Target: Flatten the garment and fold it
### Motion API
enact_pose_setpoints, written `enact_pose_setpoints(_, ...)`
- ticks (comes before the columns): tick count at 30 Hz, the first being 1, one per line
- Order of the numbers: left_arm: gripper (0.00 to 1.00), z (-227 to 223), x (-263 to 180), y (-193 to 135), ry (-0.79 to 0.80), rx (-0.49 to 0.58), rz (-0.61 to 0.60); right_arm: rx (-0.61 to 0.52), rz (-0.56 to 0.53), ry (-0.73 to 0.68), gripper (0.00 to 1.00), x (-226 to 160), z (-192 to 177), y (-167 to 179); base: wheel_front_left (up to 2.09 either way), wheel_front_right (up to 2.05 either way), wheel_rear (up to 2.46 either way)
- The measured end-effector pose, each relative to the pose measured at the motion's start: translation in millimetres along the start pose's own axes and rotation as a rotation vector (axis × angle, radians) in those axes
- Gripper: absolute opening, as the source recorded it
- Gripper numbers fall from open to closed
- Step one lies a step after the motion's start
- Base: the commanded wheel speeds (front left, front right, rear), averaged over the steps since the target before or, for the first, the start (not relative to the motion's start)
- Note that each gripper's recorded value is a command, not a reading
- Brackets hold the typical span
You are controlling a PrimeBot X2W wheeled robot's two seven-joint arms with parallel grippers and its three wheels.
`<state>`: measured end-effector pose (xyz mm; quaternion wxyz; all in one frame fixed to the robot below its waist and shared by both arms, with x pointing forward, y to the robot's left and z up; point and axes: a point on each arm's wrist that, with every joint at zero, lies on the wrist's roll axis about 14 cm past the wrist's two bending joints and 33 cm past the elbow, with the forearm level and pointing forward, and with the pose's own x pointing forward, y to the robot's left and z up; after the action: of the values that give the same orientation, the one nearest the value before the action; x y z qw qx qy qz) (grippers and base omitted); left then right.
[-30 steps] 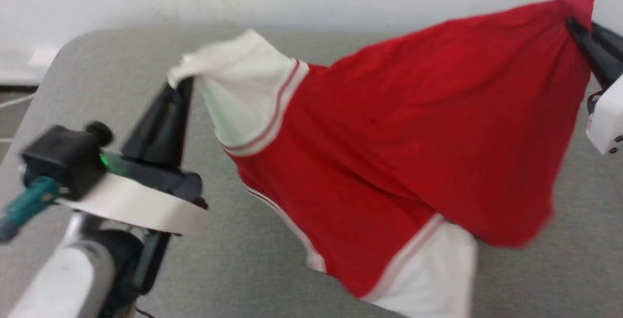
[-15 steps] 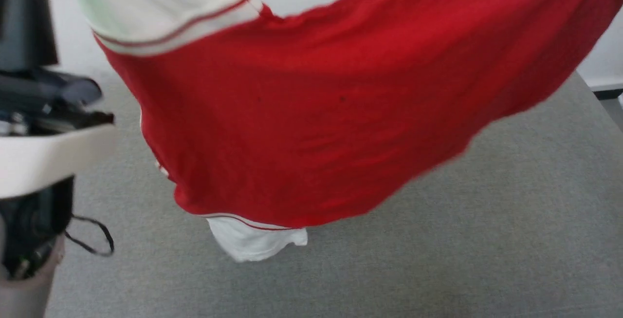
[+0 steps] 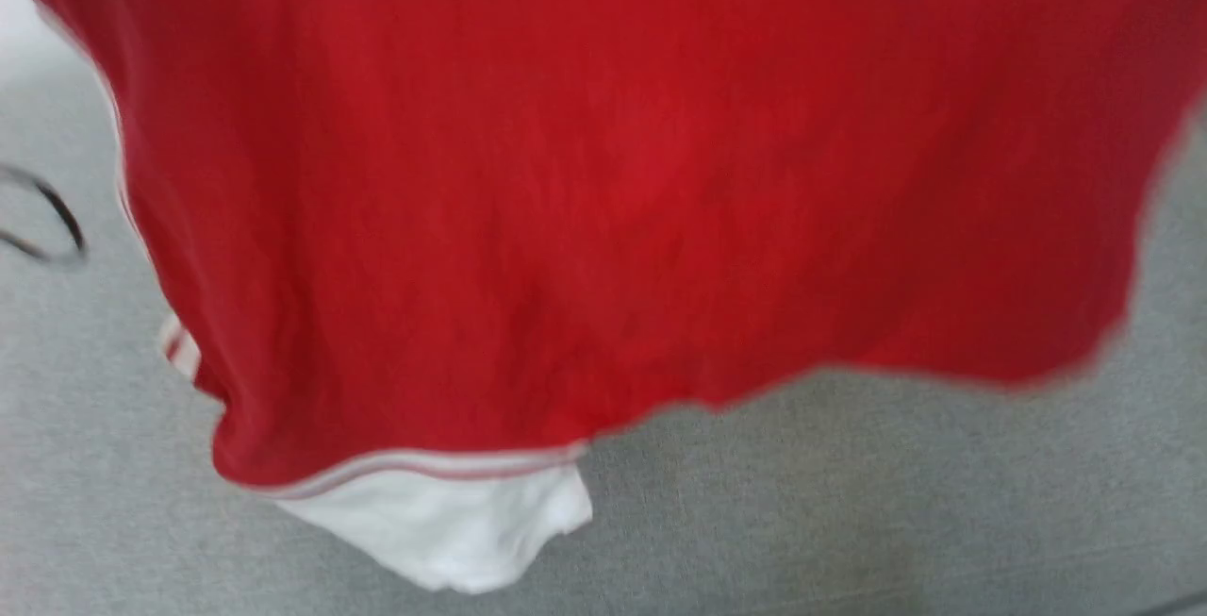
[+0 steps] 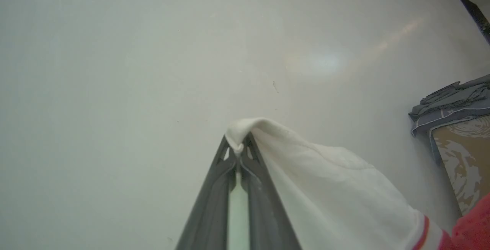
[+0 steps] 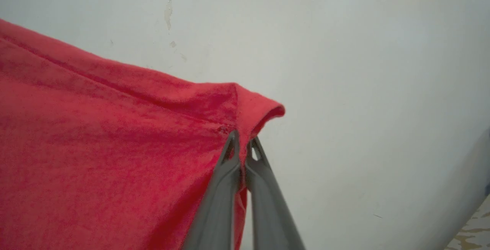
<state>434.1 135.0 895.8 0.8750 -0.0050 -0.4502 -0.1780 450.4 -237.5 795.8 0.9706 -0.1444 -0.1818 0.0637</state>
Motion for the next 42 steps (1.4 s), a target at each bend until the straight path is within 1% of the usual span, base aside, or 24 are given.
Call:
enact_pose_setpoints(5,0.0,-54,32,22,0.055,0.03,0.006,-0.033,0.0,0.006,0.0,51,-22,-6,0.0,0.0,0.0)
enact_pose_setpoints(8,0.0,-86,49,37,0.077,0.042,0.029,-0.023,-0.014,-0.01,0.0,84,-33,-10,0.0,0.0,0.0)
enact_pose_setpoints(13,0.0,-137,70,59,0.083,0.036,0.081,-0.022,-0.014,-0.034,0.0,138,-57,-4,0.0,0.0,0.0)
enact_pose_setpoints(16,0.0,-164,78,69,0.077,0.056,0.104,-0.065,-0.007,-0.026,0.0,165,-77,2,0.0,0.0,0.0)
enact_pose_setpoints(19,0.0,-194,78,79,0.075,0.079,0.126,-0.071,-0.017,-0.014,0.0,188,-101,3,0.0,0.0,0.0)
enact_pose_setpoints(23,0.0,-248,63,91,0.126,0.076,0.159,-0.074,-0.01,0.042,0.0,206,-154,14,0.0,0.0,0.0)
enact_pose_setpoints(28,0.0,-322,24,88,0.271,0.042,0.154,-0.025,0.015,0.145,0.0,207,-235,37,0.0,0.0,0.0)
enact_pose_setpoints(31,0.0,-359,-13,83,0.379,0.01,0.158,0.011,0.061,0.204,0.0,195,-280,65,0.0,0.0,0.0)
enact_pose_setpoints(34,0.0,-387,-58,77,0.5,0.0,0.153,0.064,0.109,0.271,0.0,174,-318,96,0.0,0.0,0.0)
enact_pose_setpoints(37,0.0,-398,-100,70,0.598,-0.003,0.146,0.093,0.151,0.33,0.0,149,-340,119,0.0,0.0,0.0)
enact_pose_setpoints(42,0.0,-401,-181,46,0.785,-0.019,0.101,0.113,0.237,0.409,0.0,102,-355,152,0.0,0.0,0.0)
